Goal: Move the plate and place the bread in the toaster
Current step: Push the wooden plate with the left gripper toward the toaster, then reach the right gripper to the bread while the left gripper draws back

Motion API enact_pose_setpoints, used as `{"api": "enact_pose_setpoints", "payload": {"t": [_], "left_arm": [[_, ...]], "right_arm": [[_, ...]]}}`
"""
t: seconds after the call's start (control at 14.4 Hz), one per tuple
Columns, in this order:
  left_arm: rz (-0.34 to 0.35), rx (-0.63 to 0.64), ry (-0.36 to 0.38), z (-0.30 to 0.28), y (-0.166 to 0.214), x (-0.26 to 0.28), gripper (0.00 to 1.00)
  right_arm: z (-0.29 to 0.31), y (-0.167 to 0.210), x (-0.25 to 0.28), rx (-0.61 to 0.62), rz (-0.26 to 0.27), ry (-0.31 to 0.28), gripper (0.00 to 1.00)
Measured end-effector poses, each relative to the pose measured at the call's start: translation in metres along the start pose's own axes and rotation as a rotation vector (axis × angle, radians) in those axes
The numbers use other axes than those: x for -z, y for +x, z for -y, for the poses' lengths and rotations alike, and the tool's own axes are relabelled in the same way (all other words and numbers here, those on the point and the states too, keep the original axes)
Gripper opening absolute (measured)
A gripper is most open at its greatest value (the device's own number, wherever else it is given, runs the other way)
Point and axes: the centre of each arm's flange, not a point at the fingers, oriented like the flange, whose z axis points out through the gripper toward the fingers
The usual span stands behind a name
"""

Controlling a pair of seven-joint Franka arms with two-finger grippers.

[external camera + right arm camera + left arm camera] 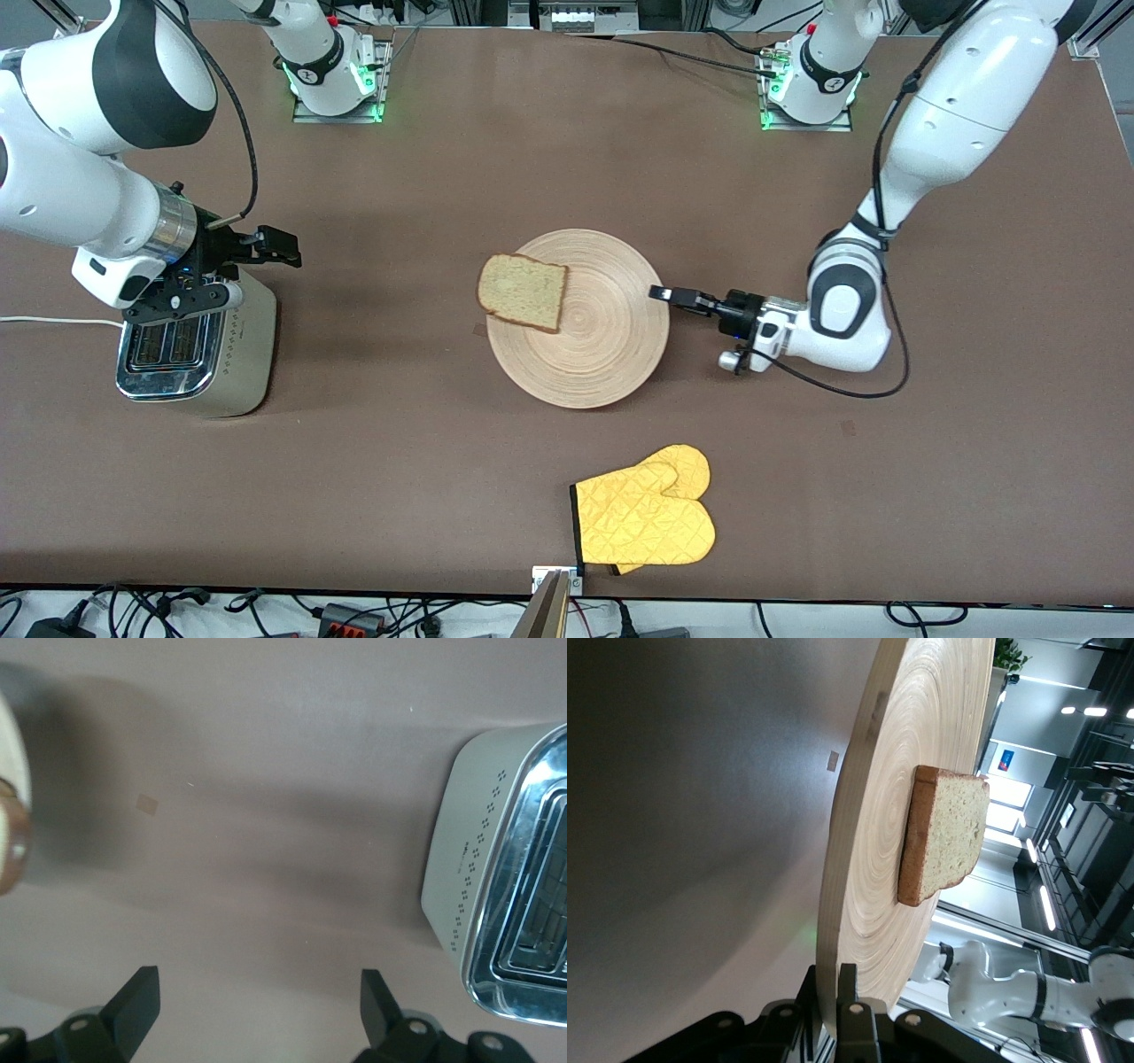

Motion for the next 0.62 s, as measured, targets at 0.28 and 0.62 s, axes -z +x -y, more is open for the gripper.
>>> {"api": "enact_pose_setpoints", "payload": {"t": [0.28, 0.62], "left_arm": [[-0.054, 0.009, 0.064, -0.003, 0.002, -0.07, 0.1], [-0.087, 0.03, 0.089, 0.002, -0.001, -0.109, 0.1]], "right_arm": [[0.021, 0.02, -0.046, -0.011, 0.055, -0.005, 1.0], [0.036, 0.036, -0.082, -0.033, 0.067, -0.011, 1.0]]}}
